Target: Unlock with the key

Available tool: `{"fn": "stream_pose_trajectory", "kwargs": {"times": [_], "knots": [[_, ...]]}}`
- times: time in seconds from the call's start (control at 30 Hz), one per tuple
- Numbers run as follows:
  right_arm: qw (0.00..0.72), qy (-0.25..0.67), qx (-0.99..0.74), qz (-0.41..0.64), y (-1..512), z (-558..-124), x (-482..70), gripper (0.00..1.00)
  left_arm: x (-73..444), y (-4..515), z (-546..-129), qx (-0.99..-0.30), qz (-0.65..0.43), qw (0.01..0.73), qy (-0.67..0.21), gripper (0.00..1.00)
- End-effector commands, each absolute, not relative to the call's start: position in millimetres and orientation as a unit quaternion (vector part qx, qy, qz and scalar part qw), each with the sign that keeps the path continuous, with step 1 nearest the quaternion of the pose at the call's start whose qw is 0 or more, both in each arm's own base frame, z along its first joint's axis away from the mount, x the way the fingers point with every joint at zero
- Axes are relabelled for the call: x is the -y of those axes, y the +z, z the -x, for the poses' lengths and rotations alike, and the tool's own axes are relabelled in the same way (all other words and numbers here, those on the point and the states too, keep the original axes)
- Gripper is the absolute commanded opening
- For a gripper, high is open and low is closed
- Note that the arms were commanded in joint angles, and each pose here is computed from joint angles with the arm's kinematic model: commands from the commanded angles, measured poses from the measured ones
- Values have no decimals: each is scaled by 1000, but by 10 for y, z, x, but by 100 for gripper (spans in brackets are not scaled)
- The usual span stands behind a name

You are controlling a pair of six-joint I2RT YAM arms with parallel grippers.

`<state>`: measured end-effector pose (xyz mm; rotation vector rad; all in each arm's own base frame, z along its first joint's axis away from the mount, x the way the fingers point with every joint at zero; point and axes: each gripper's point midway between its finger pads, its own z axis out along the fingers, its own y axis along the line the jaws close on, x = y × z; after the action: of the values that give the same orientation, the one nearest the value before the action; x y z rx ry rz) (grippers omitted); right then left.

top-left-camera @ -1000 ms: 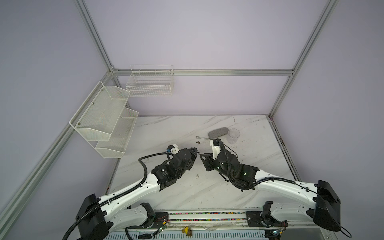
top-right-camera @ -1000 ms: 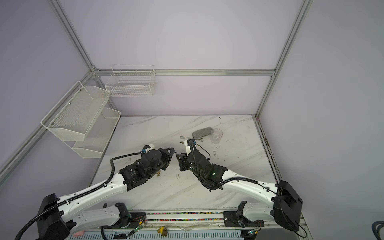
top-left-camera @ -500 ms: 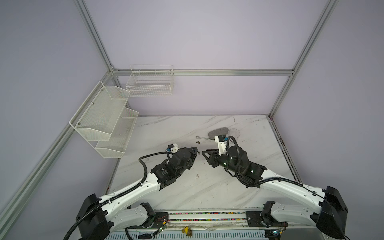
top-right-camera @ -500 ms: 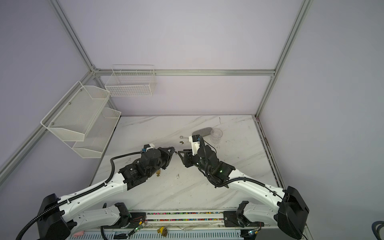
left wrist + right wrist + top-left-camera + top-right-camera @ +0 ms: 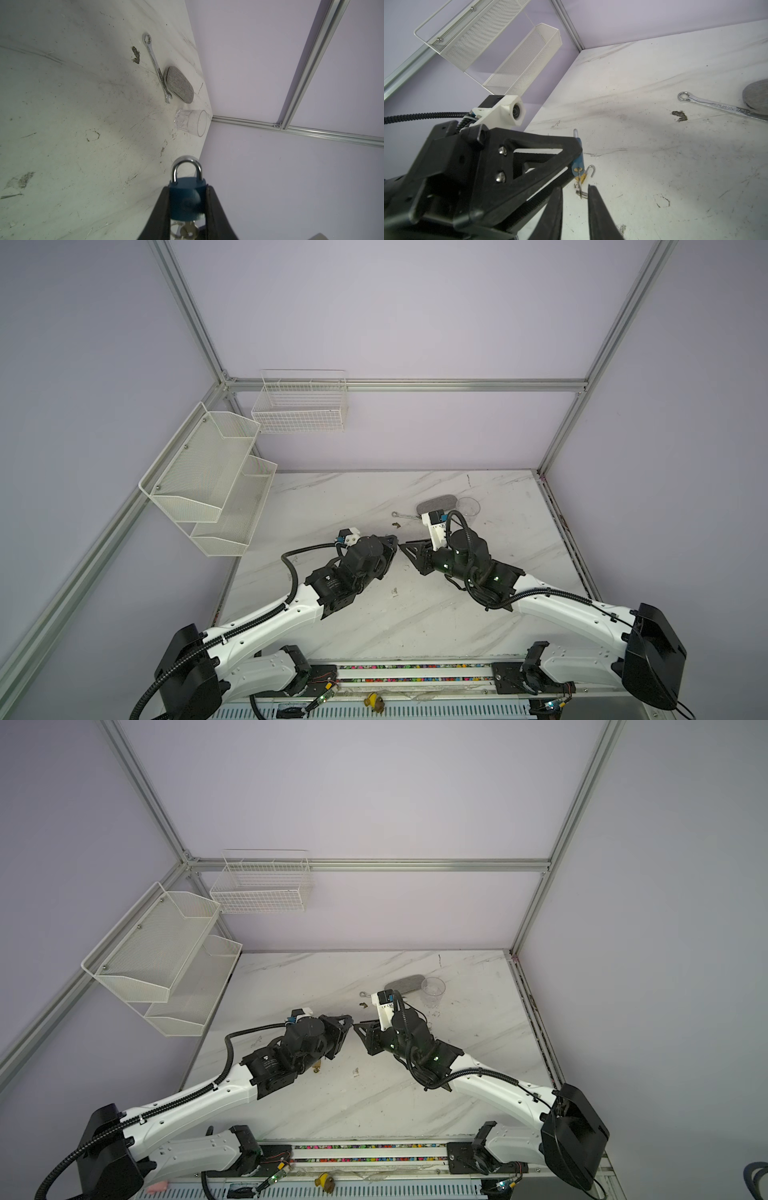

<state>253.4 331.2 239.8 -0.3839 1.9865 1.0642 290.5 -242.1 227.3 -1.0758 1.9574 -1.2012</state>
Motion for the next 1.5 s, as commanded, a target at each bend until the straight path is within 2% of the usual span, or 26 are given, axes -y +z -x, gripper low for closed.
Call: {"fn": "stream_pose_trajectory", "kwargs": {"times": [0.0, 0.33, 0.63, 0.97, 1.17, 1.47], "knots": [[430, 425, -782, 150, 2475, -2588, -3326, 22, 2468, 2522, -2960, -718, 397, 309, -481, 0], [419, 421, -790, 150, 2370, -2608, -3359, 15, 2488, 2560, -2963, -716, 395, 308, -486, 0], [421, 427, -784, 162, 2386, -2599, -3408, 3, 2610, 2647, -2945, -723, 372, 296, -501, 0], [434, 425, -772, 187, 2467, -2632, -3489, 0, 2975, 2812, -2816, -721, 327, 247, -559, 0], [402, 458, -779, 145, 2485, -2619, -3467, 0, 2976, 2876, -2826, -707, 325, 255, -574, 0], [291, 570, -767, 52, 2515, -2376, -3492, 0, 2927, 2914, -2845, -684, 338, 261, -591, 0]]}}
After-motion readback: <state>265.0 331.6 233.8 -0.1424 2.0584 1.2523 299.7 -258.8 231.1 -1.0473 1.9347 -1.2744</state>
